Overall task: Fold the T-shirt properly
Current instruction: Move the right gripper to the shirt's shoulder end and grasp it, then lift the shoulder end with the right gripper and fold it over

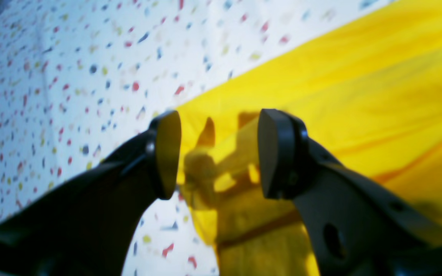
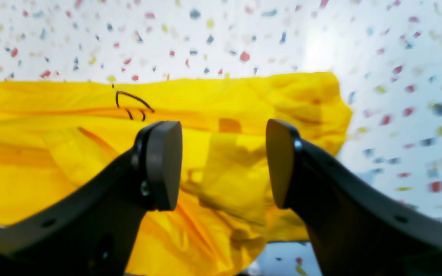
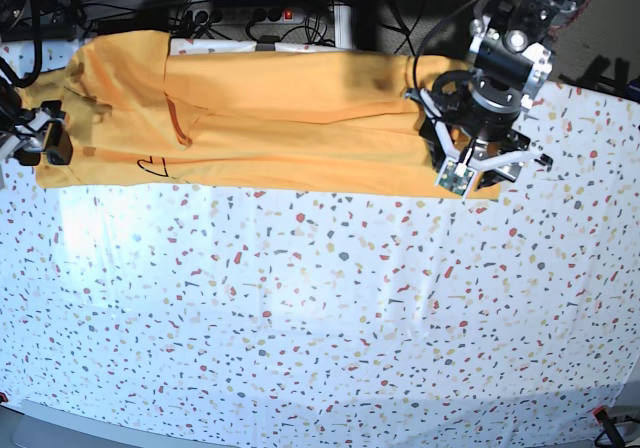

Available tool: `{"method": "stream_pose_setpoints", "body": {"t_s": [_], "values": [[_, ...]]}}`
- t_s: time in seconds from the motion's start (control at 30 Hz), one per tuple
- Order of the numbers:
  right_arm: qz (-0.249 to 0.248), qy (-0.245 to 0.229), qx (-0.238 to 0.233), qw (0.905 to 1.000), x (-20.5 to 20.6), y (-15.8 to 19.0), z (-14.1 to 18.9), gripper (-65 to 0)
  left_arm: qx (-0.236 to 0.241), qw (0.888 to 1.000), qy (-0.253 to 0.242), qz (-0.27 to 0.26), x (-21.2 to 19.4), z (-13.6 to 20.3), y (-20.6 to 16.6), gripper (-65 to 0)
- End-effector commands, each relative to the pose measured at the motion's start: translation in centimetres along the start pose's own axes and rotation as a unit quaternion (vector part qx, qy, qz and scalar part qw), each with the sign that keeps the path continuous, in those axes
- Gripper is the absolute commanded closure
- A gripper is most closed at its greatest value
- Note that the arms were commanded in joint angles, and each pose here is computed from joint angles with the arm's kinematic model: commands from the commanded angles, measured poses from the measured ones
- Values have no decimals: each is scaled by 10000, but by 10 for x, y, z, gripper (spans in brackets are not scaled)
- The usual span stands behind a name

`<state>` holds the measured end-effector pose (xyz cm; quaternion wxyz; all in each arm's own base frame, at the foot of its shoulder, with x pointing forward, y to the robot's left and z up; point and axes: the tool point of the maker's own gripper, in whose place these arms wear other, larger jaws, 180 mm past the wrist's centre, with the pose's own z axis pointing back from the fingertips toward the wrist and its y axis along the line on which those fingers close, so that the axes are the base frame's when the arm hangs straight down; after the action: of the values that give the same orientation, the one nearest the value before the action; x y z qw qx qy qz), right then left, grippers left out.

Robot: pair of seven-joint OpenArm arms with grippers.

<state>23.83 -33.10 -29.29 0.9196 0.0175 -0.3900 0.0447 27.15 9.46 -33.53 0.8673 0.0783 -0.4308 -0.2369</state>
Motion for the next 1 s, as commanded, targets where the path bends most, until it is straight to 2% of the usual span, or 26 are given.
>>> {"method": "stream_pose_setpoints", "body": {"t_s": [0.0, 0.1, 0.27, 0.37, 0.47, 0.63, 0.77, 0.87, 0.97], "values": [[103, -75, 42, 9999, 7, 0, -1, -347, 101, 9999, -56, -19, 2, -2, 5, -314], [61, 338, 273, 9990, -18, 11, -23, -347, 100, 9995, 300, -61, -22, -16, 1, -314], [481, 955, 228, 9940, -61, 20, -60, -347, 73, 9951, 982, -135, -72, -37, -9, -314], [223, 1200, -170, 9924, -73, 9, -78, -347, -83, 9939, 1065, -290, -88, -49, -18, -314], [28, 1351, -377, 9901, -75, -2, -96, -347, -193, 9921, 1181, -376, -98, -64, -25, -314], [-437, 1251, -564, 9896, -54, -22, -123, -347, -130, 9882, 1470, -418, -107, -94, -20, -314], [-569, 1156, -622, 9897, -34, -31, -135, -347, 2, 9863, 1597, -414, -102, -109, -9, -314], [-514, 837, -503, 9939, -8, -30, -137, -347, 43, 9857, 1637, -408, -97, -110, -5, -314], [-175, 406, -166, 9989, 27, -19, -133, -347, 33, 9854, 1652, -404, -98, -110, -6, -314]]}}
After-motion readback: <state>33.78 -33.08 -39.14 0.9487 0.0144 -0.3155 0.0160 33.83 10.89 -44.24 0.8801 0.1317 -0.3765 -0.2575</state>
